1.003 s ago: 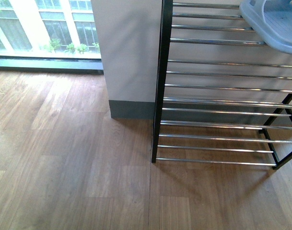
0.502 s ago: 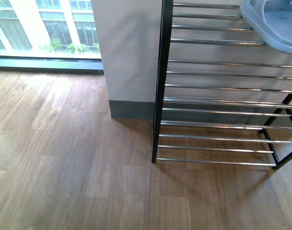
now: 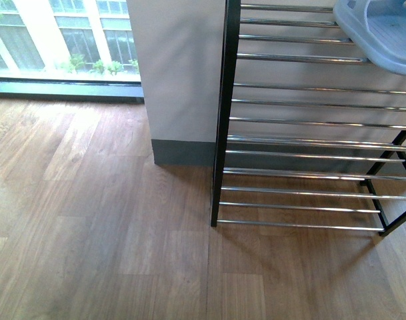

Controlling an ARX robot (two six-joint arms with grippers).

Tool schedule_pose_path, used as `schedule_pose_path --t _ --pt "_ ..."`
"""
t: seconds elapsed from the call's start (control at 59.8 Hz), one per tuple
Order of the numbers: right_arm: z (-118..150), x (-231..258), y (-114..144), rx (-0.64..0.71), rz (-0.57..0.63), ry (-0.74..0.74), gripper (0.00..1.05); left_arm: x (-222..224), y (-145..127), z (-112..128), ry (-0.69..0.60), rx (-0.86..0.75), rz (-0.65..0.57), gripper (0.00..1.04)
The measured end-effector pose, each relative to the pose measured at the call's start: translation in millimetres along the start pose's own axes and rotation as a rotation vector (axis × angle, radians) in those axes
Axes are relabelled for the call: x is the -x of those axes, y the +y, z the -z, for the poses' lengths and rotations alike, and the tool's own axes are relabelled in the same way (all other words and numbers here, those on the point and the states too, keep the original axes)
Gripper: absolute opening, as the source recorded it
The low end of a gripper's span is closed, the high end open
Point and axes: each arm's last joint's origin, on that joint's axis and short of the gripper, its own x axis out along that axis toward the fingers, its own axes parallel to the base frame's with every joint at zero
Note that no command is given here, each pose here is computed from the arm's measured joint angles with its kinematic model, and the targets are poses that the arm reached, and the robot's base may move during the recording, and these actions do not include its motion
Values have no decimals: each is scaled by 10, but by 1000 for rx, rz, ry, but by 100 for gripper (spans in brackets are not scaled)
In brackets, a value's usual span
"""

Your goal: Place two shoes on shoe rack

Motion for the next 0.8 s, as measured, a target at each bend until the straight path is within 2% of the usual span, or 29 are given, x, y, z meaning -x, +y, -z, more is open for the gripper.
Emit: schedule_pose_path --t 0.502,0.569,0.803 --pt "4 100 0 0 0 0 2 0 0 0 0 0 0 2" --pt "46 154 0 0 -1 34 2 0 0 0 0 0 0 2" --pt "29 200 0 0 0 5 2 0 -1 0 0 0 2 2"
